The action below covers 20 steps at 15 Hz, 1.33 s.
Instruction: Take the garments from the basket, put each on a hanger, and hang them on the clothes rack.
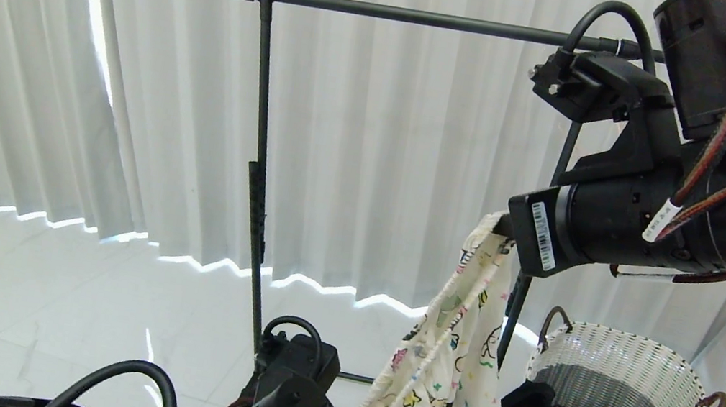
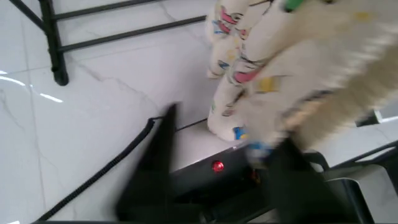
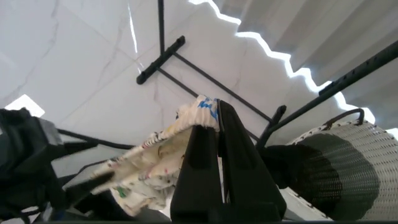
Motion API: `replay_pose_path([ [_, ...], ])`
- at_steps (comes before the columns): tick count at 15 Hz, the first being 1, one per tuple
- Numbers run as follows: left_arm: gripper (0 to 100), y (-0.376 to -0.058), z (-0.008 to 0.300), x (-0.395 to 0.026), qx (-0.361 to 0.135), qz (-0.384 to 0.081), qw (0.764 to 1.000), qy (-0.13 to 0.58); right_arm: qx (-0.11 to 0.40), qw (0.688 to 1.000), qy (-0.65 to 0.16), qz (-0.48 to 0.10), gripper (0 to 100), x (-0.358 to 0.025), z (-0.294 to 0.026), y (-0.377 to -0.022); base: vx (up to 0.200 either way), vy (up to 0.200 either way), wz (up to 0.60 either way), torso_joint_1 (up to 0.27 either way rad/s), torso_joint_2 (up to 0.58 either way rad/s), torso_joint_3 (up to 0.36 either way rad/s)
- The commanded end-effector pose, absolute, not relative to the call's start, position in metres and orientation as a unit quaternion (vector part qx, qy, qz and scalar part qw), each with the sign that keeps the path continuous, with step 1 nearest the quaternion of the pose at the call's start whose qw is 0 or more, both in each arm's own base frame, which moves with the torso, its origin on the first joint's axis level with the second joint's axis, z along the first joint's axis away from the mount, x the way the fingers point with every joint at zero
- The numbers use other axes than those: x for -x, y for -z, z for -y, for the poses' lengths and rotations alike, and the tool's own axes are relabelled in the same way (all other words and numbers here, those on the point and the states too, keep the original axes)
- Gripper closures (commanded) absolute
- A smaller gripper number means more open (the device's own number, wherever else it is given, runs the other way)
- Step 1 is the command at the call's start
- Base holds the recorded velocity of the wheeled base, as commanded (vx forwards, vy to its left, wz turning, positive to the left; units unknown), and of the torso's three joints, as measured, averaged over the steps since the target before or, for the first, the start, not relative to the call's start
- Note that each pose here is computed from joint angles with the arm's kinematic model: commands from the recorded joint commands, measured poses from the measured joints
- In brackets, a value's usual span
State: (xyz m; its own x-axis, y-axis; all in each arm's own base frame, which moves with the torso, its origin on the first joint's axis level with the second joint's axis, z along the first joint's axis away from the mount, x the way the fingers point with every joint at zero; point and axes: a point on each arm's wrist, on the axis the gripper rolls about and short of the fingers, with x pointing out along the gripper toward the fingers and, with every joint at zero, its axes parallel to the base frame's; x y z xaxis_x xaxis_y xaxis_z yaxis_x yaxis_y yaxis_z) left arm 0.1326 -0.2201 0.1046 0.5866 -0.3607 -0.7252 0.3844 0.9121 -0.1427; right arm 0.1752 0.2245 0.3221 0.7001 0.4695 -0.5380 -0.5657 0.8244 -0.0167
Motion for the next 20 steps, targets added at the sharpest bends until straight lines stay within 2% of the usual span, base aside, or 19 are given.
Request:
replay_pose_path([
  [1,100,-0.112,0.219,-0.128,-0.013,-0.387,0.898,0.209,0.092,0.918,-0.272,-0.274,100,-0.174,-0.215,-0.321,0.0,0.0,0.0,0.0,0.0,0.0],
  [4,100,-0.132,0.208,-0.121,-0.033,-0.332,0.92,0.207,0.08,0.917,-0.247,-0.301,100,-0.164,-0.19,-0.313,0.0,0.0,0.0,0.0,0.0,0.0],
  [6,100,-0.151,0.194,-0.122,-0.042,-0.305,0.925,0.222,0.073,0.918,-0.233,-0.312,100,-0.154,-0.171,-0.307,0.0,0.0,0.0,0.0,0.0,0.0],
  [7,100,-0.171,0.179,-0.127,-0.074,-0.29,0.925,0.235,0.074,0.918,-0.222,-0.319,100,-0.144,-0.152,-0.3,0.0,0.0,0.0,0.0,0.0,0.0],
  [8,100,-0.192,0.171,-0.132,-0.081,-0.279,0.926,0.24,0.072,0.92,-0.219,-0.317,100,-0.136,-0.141,-0.299,0.0,0.0,0.0,0.0,0.0,0.0],
  [9,100,-0.22,0.17,-0.138,-0.066,-0.272,0.927,0.251,0.068,0.922,-0.222,-0.309,100,-0.129,-0.134,-0.303,0.0,0.0,0.0,0.0,0.0,0.0],
  [11,100,-0.282,0.167,-0.142,-0.055,-0.287,0.916,0.273,0.073,0.926,-0.224,-0.296,100,-0.12,-0.121,-0.315,0.0,0.0,0.0,0.0,0.0,0.0],
  [13,100,-0.322,0.165,-0.139,-0.073,-0.309,0.906,0.279,0.072,0.938,-0.224,-0.253,100,-0.121,-0.115,-0.341,0.0,0.0,0.0,0.0,0.0,0.0],
  [16,100,-0.344,0.168,-0.141,-0.065,-0.289,0.913,0.282,0.08,0.95,-0.225,-0.203,100,-0.125,-0.112,-0.378,0.0,0.0,0.0,0.0,0.0,0.0],
  [20,100,-0.353,0.166,-0.125,-0.066,-0.257,0.91,0.318,0.081,0.947,-0.237,-0.201,100,-0.098,-0.089,-0.386,0.0,0.0,0.0,0.0,0.0,0.0],
])
